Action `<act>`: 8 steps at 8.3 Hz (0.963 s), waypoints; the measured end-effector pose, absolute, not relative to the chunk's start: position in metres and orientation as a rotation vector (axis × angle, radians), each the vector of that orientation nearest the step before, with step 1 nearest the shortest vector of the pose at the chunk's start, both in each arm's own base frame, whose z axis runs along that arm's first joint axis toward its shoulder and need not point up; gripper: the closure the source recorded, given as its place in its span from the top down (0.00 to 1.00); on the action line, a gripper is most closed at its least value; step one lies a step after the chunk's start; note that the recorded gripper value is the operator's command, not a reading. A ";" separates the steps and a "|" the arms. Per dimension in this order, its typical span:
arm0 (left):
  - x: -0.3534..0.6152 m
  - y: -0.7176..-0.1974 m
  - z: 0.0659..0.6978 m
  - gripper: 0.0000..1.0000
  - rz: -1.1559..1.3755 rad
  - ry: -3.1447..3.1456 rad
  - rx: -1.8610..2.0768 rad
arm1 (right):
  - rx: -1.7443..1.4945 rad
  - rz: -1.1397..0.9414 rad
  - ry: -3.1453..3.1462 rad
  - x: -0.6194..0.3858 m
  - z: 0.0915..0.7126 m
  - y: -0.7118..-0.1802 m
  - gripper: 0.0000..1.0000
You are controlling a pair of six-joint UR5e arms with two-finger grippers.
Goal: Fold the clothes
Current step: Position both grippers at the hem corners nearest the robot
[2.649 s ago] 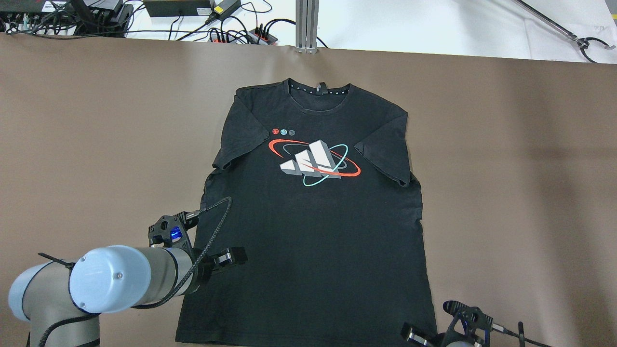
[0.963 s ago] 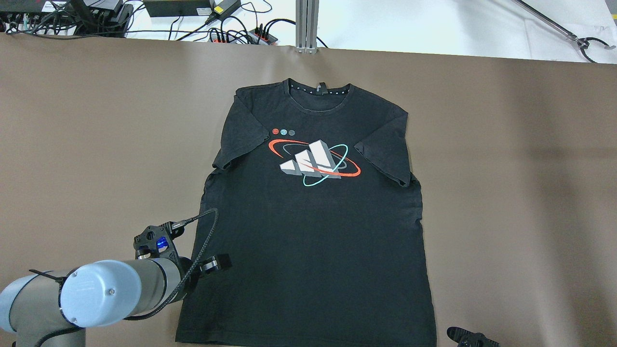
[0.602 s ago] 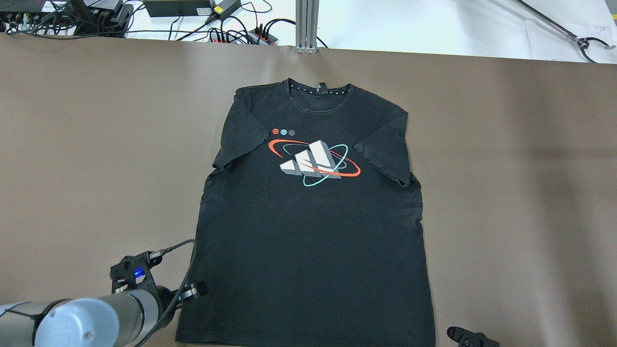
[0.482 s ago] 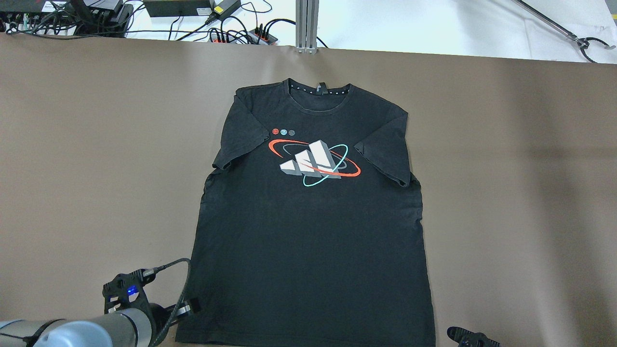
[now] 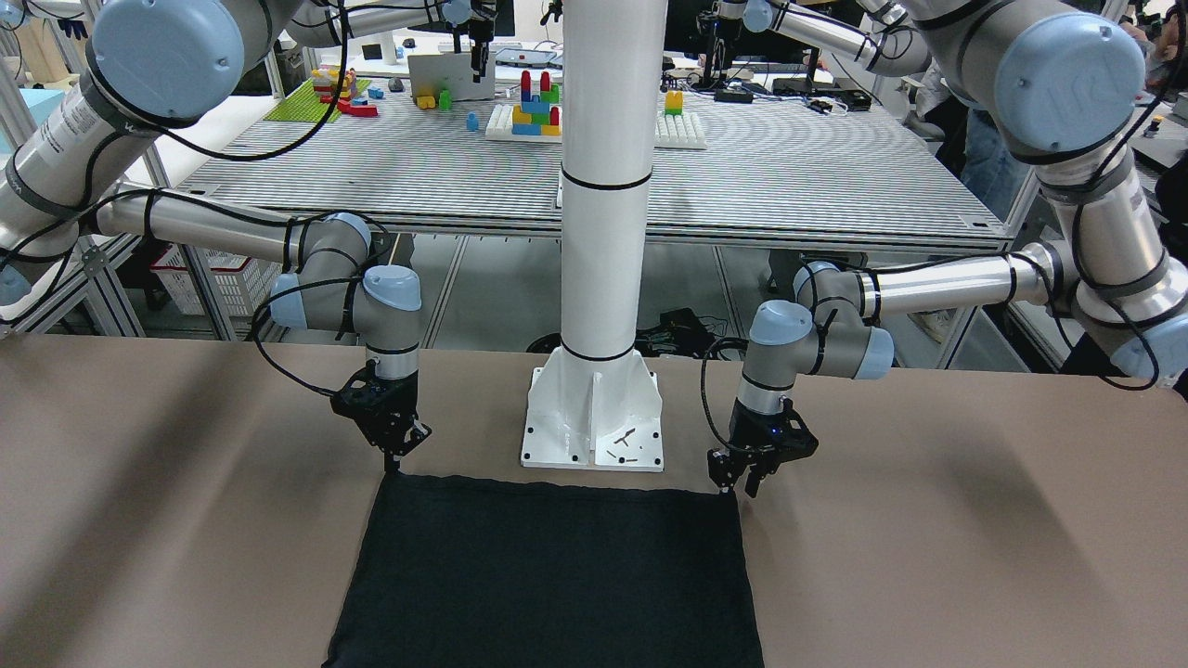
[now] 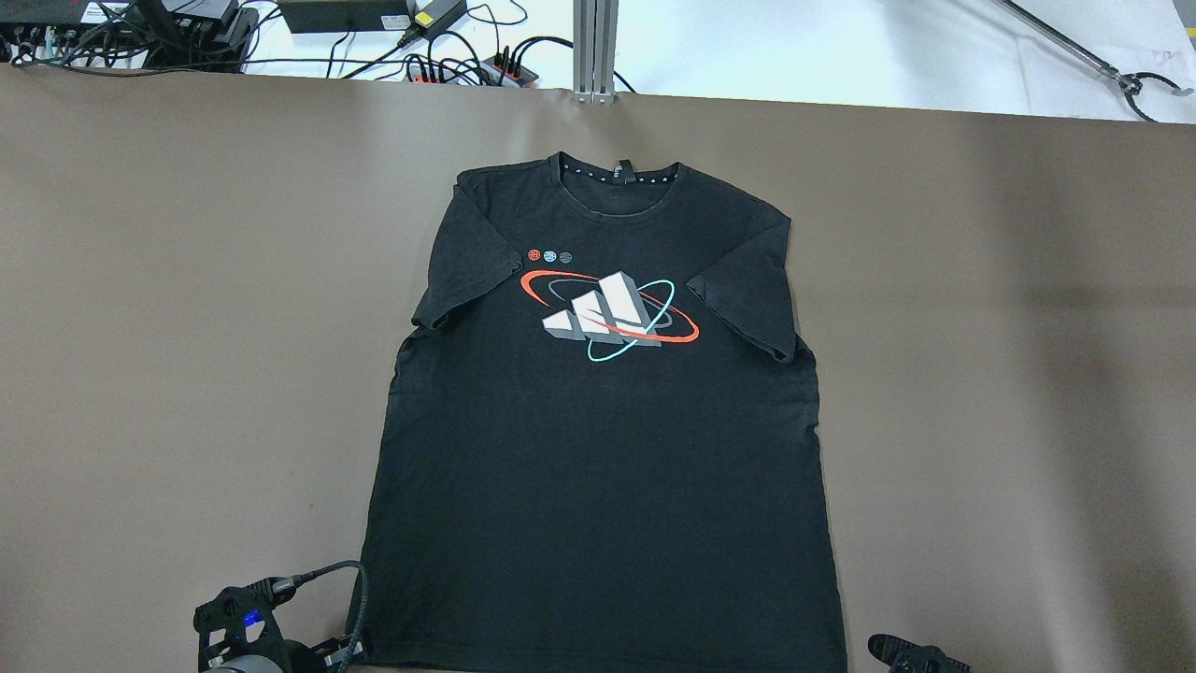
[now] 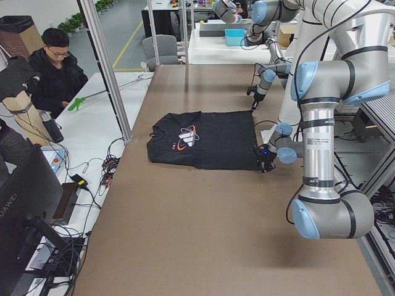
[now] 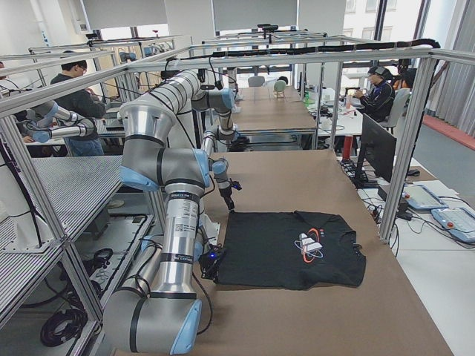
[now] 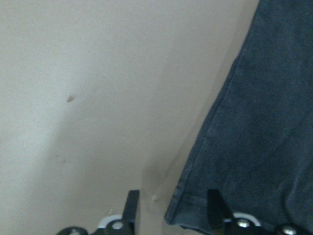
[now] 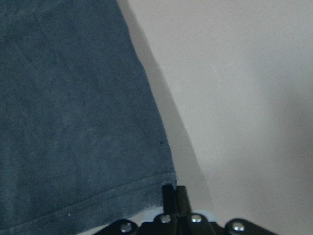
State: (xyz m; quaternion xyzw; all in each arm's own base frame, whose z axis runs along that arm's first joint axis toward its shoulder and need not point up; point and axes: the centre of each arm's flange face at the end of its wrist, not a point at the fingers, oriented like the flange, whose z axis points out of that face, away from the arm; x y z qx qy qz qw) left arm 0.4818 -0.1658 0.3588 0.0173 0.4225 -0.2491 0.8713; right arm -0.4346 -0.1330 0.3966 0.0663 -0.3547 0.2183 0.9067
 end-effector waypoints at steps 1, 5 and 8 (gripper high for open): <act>0.483 -0.164 0.361 0.24 -0.522 0.880 0.037 | 0.137 0.451 -0.732 -0.434 0.396 -0.133 0.00; 0.486 -0.156 0.359 0.00 -0.512 0.883 0.028 | 0.137 0.450 -0.733 -0.435 0.396 -0.133 0.00; 0.484 -0.152 0.353 0.00 -0.505 0.896 0.016 | 0.133 0.452 -0.747 -0.431 0.389 -0.133 0.00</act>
